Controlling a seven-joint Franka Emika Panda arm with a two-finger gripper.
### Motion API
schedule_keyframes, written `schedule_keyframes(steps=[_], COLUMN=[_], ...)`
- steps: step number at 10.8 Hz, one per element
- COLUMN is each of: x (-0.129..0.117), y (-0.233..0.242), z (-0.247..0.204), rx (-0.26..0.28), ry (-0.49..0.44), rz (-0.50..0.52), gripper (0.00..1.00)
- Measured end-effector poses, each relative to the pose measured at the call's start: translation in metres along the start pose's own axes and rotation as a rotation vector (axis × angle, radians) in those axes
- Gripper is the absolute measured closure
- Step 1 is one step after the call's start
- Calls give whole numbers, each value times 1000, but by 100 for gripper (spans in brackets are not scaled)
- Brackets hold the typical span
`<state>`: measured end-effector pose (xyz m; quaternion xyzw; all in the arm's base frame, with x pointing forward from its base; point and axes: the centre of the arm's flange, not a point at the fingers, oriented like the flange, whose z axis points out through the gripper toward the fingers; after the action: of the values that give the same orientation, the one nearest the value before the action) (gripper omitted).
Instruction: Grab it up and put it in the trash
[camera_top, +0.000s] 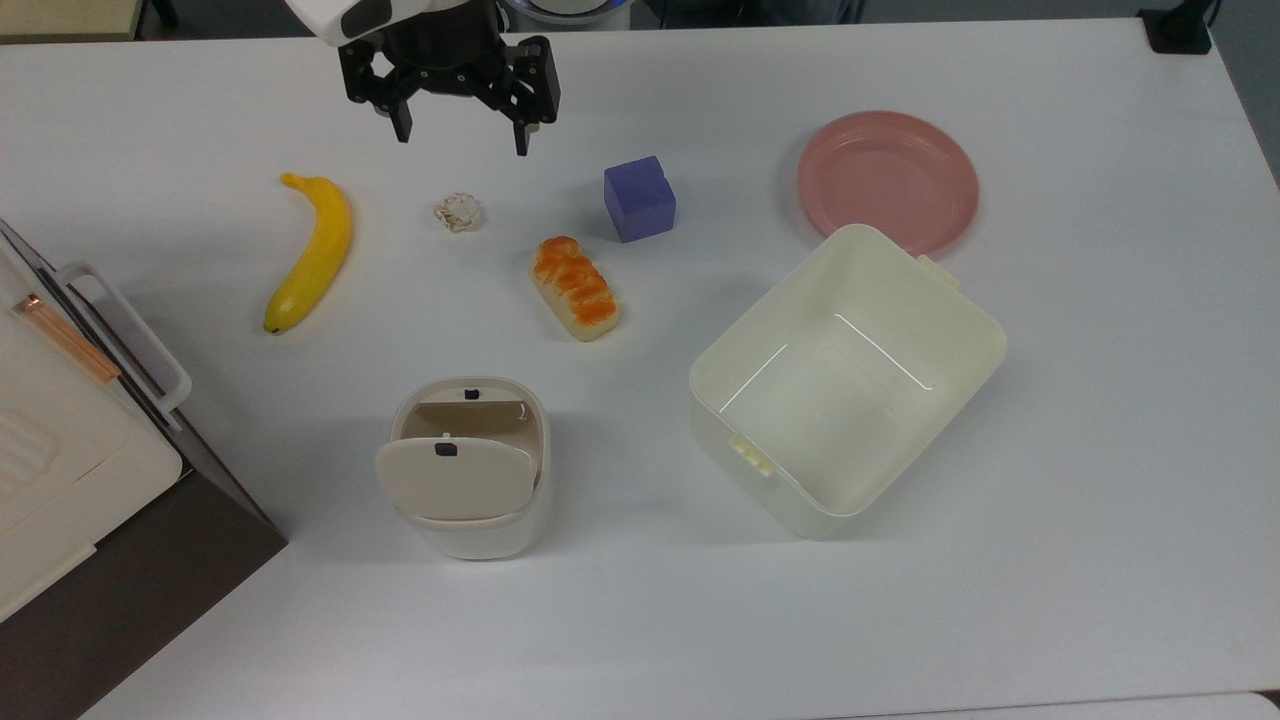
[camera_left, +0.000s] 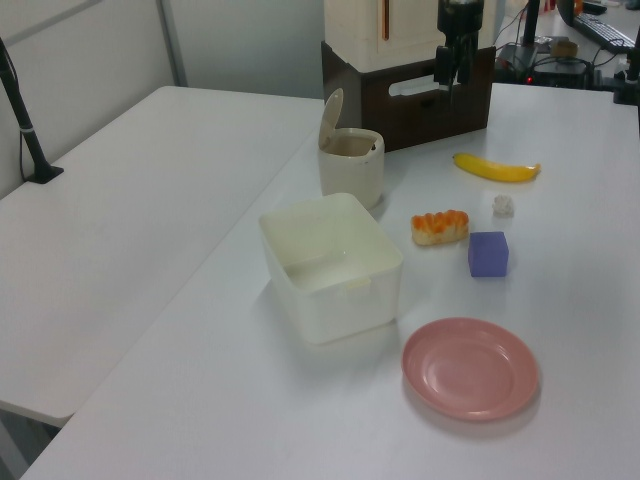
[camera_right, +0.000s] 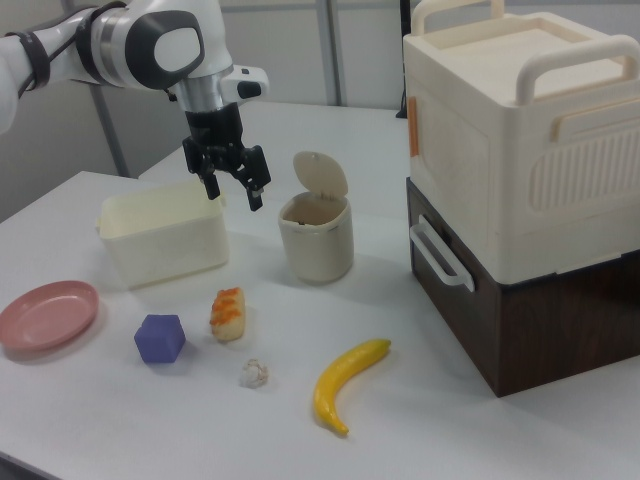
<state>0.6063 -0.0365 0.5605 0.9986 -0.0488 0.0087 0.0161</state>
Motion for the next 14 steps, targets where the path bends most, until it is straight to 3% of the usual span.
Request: schedule_keyframes(steps=[8, 14], x=[0, -3], y=[-3, -15], z=[4, 40], rx=[0, 1], ry=[-9, -75], rz=[-10, -153], gripper=[0, 0])
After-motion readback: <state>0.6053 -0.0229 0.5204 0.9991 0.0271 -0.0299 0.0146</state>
